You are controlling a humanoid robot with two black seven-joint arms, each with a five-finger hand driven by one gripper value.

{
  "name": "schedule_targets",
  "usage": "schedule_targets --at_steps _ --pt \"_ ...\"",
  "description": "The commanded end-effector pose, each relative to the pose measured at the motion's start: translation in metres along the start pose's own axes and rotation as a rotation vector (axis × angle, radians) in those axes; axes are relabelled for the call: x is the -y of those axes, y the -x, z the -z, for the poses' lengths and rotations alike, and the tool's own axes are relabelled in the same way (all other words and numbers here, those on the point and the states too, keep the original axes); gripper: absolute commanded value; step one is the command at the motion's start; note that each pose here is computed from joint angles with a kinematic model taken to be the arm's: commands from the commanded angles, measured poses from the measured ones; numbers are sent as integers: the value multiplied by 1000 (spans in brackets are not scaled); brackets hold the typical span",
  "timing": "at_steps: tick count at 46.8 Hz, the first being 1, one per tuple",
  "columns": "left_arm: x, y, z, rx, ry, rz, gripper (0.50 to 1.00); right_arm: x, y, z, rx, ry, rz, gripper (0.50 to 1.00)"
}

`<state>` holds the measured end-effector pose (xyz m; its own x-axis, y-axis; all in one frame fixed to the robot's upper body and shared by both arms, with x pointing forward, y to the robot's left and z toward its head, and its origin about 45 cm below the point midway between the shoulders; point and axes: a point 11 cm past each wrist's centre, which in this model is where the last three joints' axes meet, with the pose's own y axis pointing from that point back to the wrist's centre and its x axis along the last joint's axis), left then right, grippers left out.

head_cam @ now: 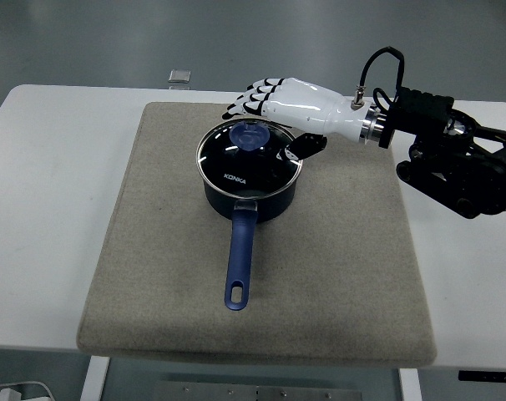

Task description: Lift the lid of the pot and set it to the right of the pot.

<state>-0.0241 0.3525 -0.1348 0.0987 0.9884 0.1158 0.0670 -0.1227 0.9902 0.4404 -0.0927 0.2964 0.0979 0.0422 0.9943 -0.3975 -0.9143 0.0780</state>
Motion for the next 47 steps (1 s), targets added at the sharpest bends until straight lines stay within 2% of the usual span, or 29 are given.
schedule_targets --at_steps 1,6,24,39,47 --pt "0 0 0 0 0 0 1000 0 1 0 3 1 1 872" --pt "0 0 0 0 0 0 1000 0 0 0 3 0 3 848" --pt "0 0 0 0 0 0 1000 0 3 1 12 -1 3 848" --pt "0 0 0 0 0 0 1000 8 7 9 22 -20 3 848" --pt "0 0 0 0 0 0 1000 8 8 9 23 -20 5 805"
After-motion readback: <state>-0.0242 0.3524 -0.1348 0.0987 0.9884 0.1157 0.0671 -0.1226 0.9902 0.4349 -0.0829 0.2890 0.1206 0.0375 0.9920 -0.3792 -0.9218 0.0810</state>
